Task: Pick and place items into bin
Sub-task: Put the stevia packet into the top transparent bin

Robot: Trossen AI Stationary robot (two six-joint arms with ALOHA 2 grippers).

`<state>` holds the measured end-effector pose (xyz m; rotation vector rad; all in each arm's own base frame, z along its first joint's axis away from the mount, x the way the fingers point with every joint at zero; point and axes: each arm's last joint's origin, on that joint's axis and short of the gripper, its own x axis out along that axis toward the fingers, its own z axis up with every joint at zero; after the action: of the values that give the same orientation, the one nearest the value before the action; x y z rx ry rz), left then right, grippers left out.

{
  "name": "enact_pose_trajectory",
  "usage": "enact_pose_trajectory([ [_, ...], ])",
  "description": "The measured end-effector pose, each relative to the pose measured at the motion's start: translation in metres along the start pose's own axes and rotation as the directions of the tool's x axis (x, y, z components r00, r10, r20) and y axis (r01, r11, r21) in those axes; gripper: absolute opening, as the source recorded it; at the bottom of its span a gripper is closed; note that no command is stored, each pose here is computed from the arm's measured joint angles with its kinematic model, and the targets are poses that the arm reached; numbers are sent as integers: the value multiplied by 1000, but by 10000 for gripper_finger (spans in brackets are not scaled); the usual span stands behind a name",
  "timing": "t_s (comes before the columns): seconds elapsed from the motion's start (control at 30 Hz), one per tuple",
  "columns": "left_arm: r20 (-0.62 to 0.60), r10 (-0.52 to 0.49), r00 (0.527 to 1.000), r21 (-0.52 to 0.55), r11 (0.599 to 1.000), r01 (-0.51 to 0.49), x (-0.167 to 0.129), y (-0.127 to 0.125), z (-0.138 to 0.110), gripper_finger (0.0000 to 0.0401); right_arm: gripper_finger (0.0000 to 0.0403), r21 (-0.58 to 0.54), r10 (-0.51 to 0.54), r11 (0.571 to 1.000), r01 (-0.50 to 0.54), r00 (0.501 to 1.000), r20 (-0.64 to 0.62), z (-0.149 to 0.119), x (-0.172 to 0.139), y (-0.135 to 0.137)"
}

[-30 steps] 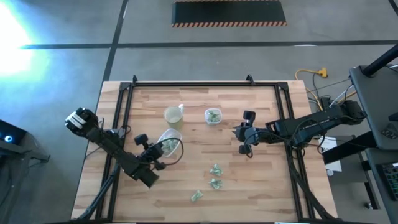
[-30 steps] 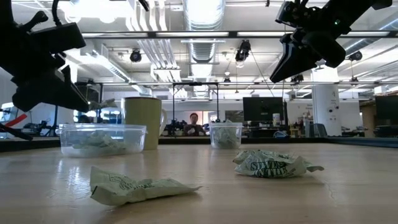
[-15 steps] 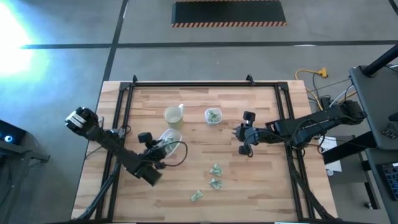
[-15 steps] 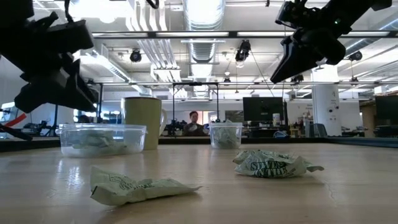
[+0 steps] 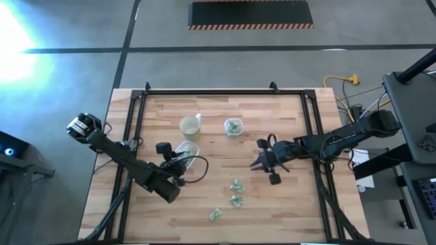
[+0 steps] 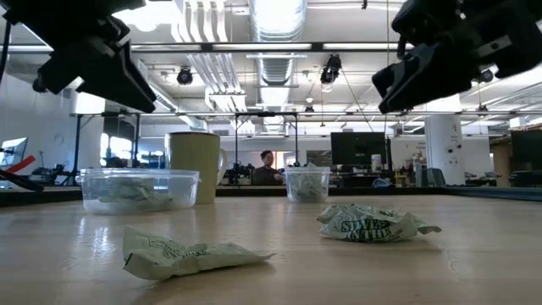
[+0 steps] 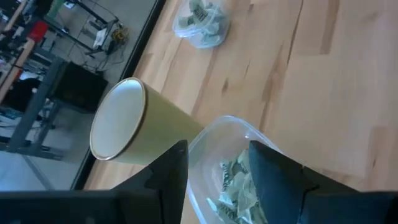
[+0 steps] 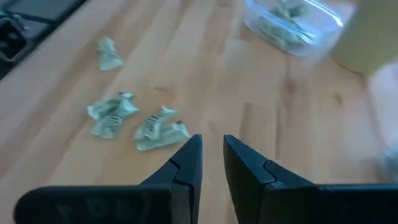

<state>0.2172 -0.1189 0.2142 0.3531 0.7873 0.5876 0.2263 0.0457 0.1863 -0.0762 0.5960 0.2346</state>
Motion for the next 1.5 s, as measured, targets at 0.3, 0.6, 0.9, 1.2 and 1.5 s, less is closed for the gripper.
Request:
enact_pose_trajectory([
  [0.3, -4, -5, 1000, 0, 1000, 4, 3, -6, 0, 153, 57, -27, 74, 997, -71, 982, 175, -33, 10, 3],
  [0.6, -1, -5, 1000, -5, 1000, 5, 4, -7, 0, 153, 99, 13, 137, 990, -140, 982, 128, -46, 47, 4],
  [0.9, 3, -7, 1000, -12, 1000, 7, 4, -7, 0, 153, 155, -7, 180, 984, -179, 984, 19, -30, 92, 2],
  [1.2, 8, -12, 1000, -20, 1000, 12, 4, -8, 1, 153, 165, 35, 176, 984, -173, 981, -88, -23, 98, 0],
  [1.5, 11, -14, 1000, -30, 999, 15, 4, -9, 1, 153, 167, 79, 176, 983, -167, 977, -123, -34, 104, 0],
])
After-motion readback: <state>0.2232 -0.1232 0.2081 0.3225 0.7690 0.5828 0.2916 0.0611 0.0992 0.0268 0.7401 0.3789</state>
